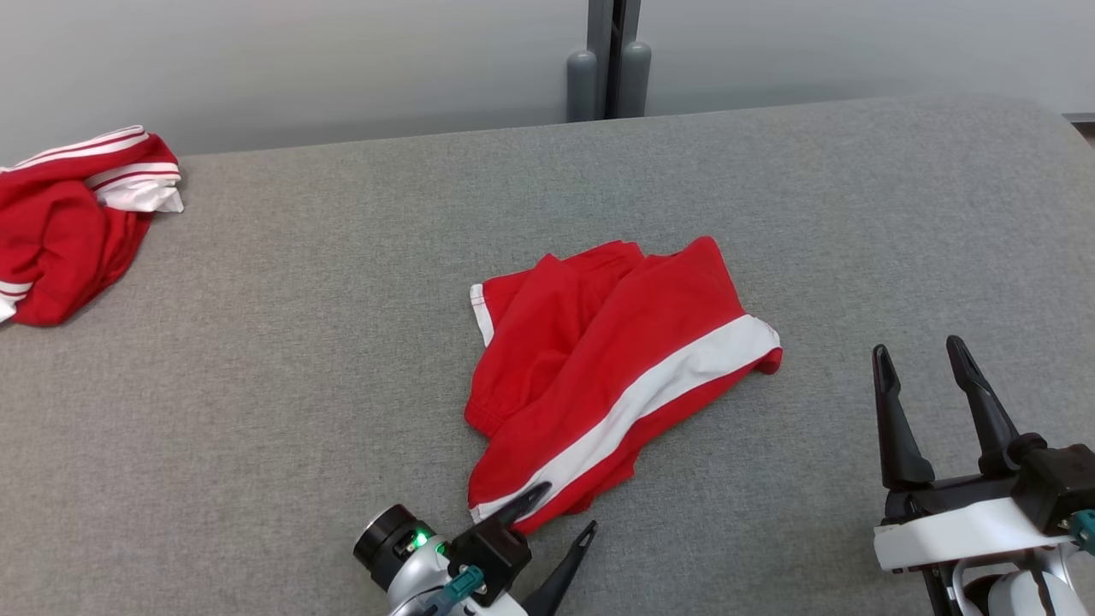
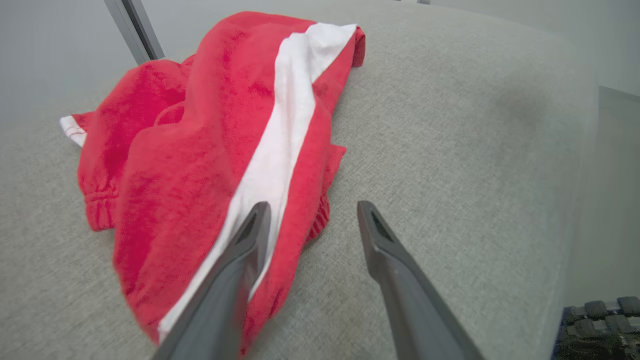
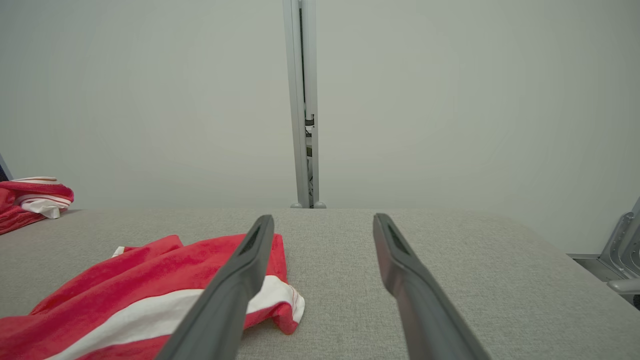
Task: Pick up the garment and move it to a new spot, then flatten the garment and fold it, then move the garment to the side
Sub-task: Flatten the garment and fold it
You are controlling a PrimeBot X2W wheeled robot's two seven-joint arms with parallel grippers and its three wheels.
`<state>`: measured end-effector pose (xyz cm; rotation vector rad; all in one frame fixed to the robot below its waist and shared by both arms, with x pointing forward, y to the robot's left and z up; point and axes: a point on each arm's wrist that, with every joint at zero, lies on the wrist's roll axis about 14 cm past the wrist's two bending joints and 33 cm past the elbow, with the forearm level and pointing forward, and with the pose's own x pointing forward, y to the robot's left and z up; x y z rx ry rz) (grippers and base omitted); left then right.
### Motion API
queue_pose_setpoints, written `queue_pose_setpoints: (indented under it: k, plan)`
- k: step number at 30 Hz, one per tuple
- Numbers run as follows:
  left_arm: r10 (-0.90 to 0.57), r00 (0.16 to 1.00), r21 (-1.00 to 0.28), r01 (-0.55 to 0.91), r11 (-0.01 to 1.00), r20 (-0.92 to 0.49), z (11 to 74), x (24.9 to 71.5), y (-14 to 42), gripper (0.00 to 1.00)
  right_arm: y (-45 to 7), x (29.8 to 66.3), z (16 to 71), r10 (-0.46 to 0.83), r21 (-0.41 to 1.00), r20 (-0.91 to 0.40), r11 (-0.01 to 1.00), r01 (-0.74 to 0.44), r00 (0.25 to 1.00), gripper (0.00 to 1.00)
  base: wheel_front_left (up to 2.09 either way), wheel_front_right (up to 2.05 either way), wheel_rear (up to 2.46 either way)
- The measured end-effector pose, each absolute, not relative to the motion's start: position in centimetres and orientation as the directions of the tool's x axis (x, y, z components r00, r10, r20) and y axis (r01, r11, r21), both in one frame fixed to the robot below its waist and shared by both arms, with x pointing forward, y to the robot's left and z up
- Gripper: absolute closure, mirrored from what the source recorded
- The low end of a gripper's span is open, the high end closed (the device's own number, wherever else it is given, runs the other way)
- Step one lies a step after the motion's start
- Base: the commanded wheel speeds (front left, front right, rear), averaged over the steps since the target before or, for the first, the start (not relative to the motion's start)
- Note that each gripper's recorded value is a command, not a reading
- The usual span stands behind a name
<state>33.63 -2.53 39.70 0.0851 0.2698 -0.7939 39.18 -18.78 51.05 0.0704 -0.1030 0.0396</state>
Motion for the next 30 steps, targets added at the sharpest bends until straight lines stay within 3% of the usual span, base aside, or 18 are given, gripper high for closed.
queue_pose_setpoints:
  k: [12, 22, 30]
  plan:
    - [-0.627, 0.777, -0.130, 0.617, 0.776, -0.056, 46.0, 35.3, -1.4, 0.00, -18.3, 39.4, 51.3, 0.050, 0.073, 0.114, 0.996, -0.059, 0.992, 0.00, 0.00, 0.00, 0.00]
    - [-0.374, 0.927, -0.224, 0.361, 0.905, -0.019, 47.2, 37.5, 5.3, 0.00, -18.3, 39.5, 51.7, 0.050, 0.073, 0.126, 0.996, -0.059, 0.991, 0.00, 0.00, 0.00, 0.00]
    - [-0.191, 0.981, -0.235, 0.178, 0.956, -0.037, 46.8, 37.7, 10.4, 0.00, -18.3, 39.1, 51.8, 0.049, 0.074, 0.127, 0.996, -0.059, 0.991, 0.00, 0.00, 0.00, 0.00]
